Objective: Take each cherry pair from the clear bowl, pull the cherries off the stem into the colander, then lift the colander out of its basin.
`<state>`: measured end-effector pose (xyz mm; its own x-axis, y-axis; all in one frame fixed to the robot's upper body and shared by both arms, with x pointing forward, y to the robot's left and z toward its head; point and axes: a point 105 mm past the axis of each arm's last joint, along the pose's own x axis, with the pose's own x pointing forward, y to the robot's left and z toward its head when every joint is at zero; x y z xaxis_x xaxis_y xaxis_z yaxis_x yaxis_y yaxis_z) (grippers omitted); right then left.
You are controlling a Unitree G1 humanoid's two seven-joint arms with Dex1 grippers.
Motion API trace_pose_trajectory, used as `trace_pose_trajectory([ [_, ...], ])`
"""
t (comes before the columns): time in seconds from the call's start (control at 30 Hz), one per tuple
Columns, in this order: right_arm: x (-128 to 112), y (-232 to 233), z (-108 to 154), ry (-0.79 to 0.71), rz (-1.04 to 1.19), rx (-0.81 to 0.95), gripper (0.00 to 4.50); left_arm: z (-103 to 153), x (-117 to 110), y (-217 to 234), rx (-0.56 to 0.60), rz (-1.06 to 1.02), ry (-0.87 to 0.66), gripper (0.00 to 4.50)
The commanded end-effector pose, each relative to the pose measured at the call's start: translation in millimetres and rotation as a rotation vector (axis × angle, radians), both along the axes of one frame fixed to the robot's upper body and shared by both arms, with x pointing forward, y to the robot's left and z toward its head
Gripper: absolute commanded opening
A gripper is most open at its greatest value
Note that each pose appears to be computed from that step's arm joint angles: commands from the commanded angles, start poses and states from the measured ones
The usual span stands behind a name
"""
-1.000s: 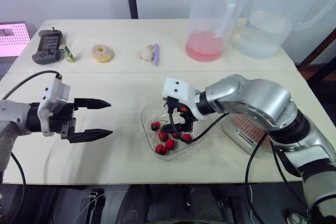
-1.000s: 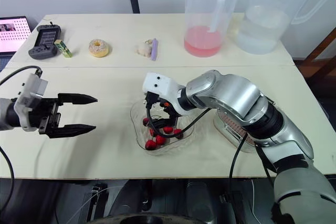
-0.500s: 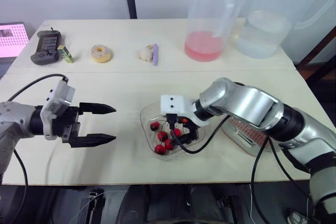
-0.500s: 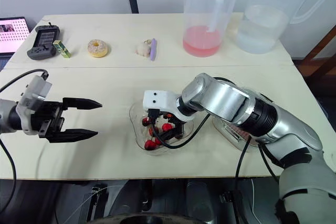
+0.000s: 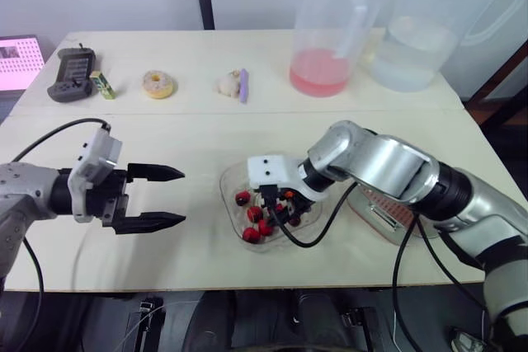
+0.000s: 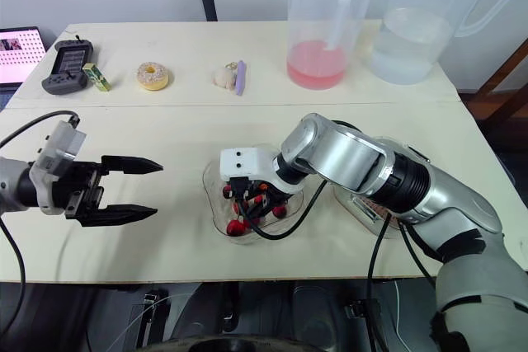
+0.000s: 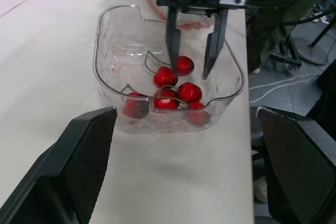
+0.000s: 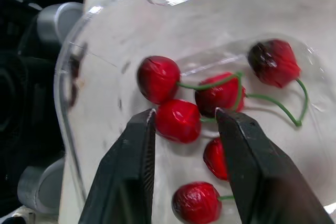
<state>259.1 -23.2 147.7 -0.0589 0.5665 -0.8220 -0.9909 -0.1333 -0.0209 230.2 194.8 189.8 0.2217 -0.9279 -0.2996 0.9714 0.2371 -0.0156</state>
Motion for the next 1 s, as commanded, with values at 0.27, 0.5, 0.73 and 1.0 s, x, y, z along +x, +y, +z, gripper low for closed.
trace_pose_trajectory([
  [0.27, 0, 7, -13, 0.006, 0.061, -0.003, 2.16, 25, -2, 1, -0.072, 0.008, -0.027, 4.50],
  [0.5, -5, 3, -27, 0.030, 0.086, -0.034, 2.16, 29, -3, 0, -0.087, 0.006, -0.008, 4.50],
  [0.73, 1, 1, -35, 0.013, 0.069, -0.051, 2.16, 31, 2, 1, -0.097, 0.018, -0.017, 4.50],
  [1.0, 3, 3, -27, -0.015, 0.068, -0.025, 0.42, 31, 3, -1, -0.093, 0.010, -0.017, 4.50],
])
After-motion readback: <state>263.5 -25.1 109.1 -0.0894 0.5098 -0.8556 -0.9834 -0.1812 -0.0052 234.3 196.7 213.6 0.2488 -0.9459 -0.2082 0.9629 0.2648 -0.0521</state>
